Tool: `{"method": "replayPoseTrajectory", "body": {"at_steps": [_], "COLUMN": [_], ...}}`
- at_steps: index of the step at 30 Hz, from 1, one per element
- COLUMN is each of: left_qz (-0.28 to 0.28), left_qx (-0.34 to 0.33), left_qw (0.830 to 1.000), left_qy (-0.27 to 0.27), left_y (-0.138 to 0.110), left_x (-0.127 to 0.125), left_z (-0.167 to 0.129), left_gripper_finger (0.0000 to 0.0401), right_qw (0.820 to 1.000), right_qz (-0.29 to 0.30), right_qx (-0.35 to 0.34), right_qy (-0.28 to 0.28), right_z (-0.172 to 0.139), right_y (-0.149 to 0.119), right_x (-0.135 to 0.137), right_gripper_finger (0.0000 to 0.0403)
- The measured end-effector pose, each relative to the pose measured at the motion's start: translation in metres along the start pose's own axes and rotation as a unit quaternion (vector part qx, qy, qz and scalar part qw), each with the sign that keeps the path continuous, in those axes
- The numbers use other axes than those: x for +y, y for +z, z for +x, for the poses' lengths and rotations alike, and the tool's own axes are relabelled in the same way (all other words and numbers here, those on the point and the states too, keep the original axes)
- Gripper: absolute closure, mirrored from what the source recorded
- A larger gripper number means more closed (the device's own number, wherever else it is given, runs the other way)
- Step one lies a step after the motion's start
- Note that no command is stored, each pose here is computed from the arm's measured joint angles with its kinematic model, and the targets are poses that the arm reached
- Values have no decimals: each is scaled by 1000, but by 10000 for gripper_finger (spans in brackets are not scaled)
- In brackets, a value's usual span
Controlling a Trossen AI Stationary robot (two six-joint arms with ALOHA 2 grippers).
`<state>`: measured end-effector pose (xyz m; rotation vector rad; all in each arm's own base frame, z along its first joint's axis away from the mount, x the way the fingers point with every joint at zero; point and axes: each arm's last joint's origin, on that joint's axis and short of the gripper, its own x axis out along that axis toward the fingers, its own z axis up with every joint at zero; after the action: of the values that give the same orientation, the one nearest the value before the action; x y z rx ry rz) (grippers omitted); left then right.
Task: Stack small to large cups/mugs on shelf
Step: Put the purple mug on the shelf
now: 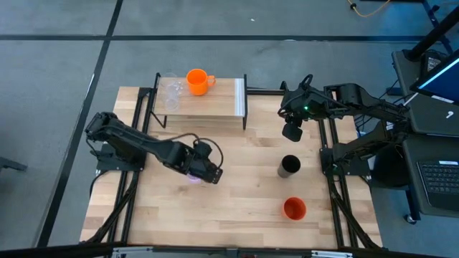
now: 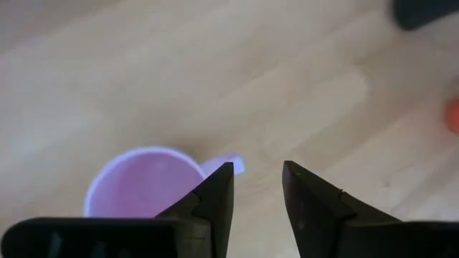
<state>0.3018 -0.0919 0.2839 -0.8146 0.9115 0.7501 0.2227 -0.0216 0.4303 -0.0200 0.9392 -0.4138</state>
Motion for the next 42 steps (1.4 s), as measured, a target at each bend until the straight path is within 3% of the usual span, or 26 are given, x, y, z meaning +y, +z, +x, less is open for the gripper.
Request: {"method": "replayPoseTrajectory", "body": {"at_steps": [4, 9, 19, 23, 28, 42], "left_qz": [76, 152, 210, 323, 446, 448], "left_qx": [-9, 5, 74, 78, 92, 98], "left_qw": [997, 988, 975, 943, 891, 889], "left_qy": [-25, -27, 22, -5, 3, 14], "left_y": [12, 8, -5, -16, -29, -49], "left_x": [-6, -8, 5, 1, 6, 22], "left_z": [-28, -46, -49, -52, -46, 6], "left_gripper_finger": [288, 283, 223, 211, 210, 209], "right_qw": [1000, 1000, 1000, 1000, 1000, 1000], "right_qz": [0, 0, 0, -1, 12, 10], "right_qx": [0, 0, -1, -1, 0, 8], "right_qy": [0, 0, 0, 0, 0, -1], "right_z": [0, 0, 0, 0, 0, 0], "right_y": [0, 0, 0, 0, 0, -2], "right_x": [0, 0, 0, 0, 0, 0], "right_gripper_finger": [273, 273, 273, 273, 273, 273]}}
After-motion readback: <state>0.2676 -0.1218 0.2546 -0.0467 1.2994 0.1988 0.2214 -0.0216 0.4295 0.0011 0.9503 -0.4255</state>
